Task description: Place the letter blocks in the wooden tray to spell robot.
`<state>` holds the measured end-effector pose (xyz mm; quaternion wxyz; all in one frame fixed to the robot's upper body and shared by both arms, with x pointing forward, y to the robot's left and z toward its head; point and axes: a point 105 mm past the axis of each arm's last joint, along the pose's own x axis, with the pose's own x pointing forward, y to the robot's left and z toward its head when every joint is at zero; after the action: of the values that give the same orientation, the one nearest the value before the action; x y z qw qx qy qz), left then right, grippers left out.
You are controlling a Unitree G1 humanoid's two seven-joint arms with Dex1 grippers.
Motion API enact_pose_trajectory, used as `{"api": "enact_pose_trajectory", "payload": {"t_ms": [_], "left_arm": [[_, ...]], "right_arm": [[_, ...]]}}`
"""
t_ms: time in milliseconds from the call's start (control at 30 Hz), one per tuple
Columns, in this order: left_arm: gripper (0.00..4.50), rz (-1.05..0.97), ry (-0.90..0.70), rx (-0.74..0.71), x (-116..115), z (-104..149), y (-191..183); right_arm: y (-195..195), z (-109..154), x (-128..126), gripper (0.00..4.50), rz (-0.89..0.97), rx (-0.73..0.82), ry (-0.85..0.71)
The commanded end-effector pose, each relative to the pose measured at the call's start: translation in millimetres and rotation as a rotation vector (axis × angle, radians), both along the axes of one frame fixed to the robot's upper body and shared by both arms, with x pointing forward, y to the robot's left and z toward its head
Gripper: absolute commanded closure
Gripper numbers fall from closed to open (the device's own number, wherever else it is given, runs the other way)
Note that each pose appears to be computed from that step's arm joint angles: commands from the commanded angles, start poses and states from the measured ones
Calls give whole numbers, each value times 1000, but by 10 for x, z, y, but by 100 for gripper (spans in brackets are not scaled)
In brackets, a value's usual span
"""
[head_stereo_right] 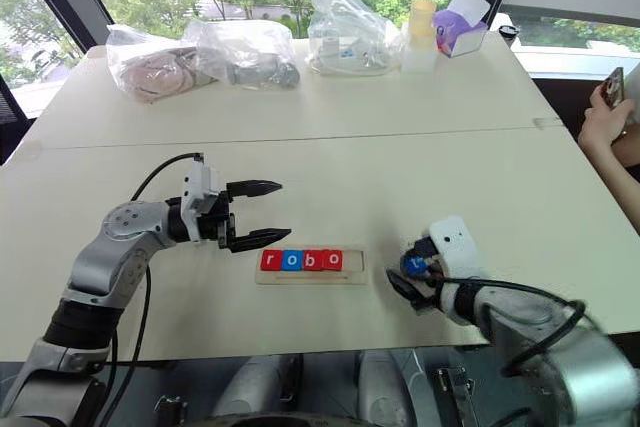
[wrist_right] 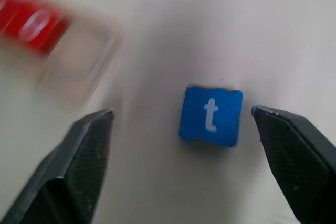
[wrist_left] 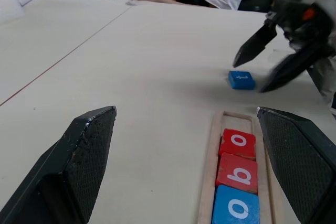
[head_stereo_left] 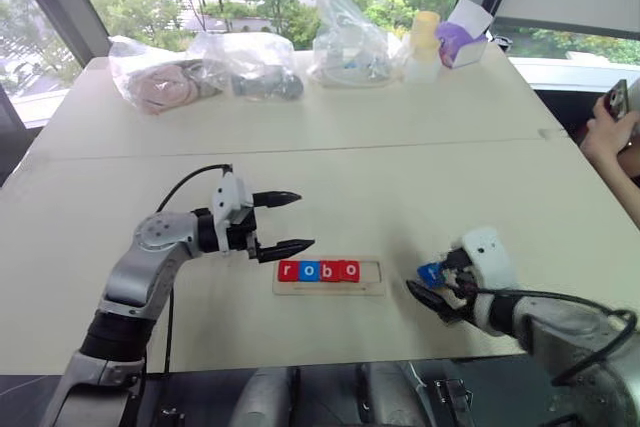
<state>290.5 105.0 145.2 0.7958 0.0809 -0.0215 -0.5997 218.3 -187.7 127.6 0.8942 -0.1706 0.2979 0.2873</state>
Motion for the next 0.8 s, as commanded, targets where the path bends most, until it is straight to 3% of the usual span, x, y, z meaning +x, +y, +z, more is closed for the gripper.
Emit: {"api": "enact_pose_trajectory", "payload": {"t_ms": [33, 267, 600, 800], "left_arm": [[0, -10, -43, -10, 9, 88, -25], [0, 7, -54, -12, 23, 111, -8], [0, 43, -55, -8, -42, 122, 44], [0, 56, -54, -2, -68, 140, 63]], "right_arm": [[-9, 118, 18, 8, 256, -16, -79], [-357, -108, 167, 8, 551, -143, -69], [-391, -363, 353, 8, 680, -195, -52], [-282, -346, 413, 8, 722, -163, -77]]}}
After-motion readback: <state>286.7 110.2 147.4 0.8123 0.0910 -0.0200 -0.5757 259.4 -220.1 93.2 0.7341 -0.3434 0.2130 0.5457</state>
